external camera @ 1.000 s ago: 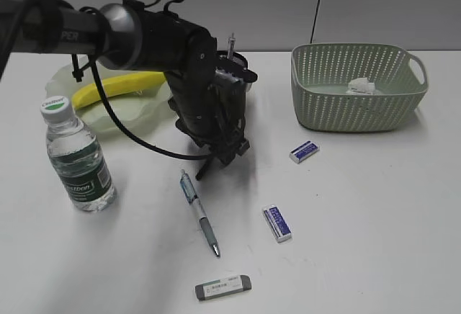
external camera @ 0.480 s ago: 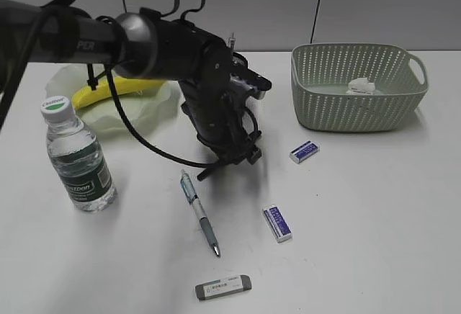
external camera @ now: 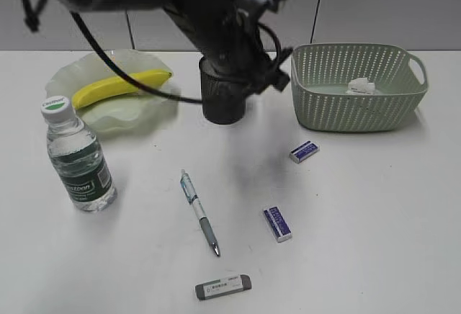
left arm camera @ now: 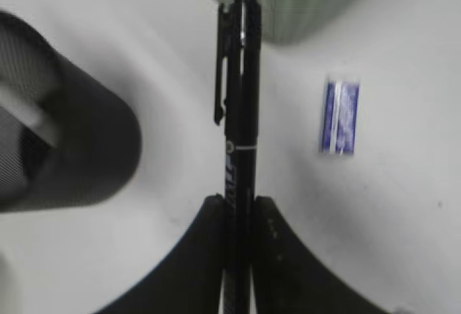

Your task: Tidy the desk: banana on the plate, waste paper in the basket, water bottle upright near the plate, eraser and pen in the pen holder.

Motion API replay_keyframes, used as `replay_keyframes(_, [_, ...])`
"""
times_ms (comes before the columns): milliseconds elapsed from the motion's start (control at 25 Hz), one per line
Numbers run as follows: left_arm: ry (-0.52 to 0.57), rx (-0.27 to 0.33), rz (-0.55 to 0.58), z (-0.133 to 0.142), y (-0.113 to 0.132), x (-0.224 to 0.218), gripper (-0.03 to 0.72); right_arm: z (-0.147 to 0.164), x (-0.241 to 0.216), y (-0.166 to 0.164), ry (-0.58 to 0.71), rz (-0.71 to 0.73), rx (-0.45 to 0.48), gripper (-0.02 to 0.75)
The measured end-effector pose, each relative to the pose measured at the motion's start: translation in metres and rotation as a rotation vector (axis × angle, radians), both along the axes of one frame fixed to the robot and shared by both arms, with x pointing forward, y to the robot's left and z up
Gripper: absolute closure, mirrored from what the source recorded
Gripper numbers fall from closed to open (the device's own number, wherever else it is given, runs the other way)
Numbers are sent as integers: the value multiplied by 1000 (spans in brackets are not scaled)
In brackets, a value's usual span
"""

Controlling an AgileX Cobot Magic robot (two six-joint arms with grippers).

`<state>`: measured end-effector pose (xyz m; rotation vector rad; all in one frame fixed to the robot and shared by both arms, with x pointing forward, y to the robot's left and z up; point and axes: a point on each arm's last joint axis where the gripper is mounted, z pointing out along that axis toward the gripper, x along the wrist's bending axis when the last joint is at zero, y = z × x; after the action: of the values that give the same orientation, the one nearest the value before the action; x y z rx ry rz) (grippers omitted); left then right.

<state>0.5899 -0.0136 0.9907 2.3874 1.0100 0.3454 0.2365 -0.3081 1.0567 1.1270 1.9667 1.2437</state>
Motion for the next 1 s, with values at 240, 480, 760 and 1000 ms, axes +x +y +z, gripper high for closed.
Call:
replay_keyframes(240, [-217,-268,127,72,32,23,623,0,0,0,0,0,0,500])
replay_keyframes(480, [-315,-476,266,61,53,49,623,0,0,0,0,0,0,500])
replay_keyframes(760, [-370,-620,432,14,68,47,623,0,0,0,0,0,0,500])
replay_keyframes(1000, [-542,-725,429,16,62,38,623,0,0,0,-1,0,1,500])
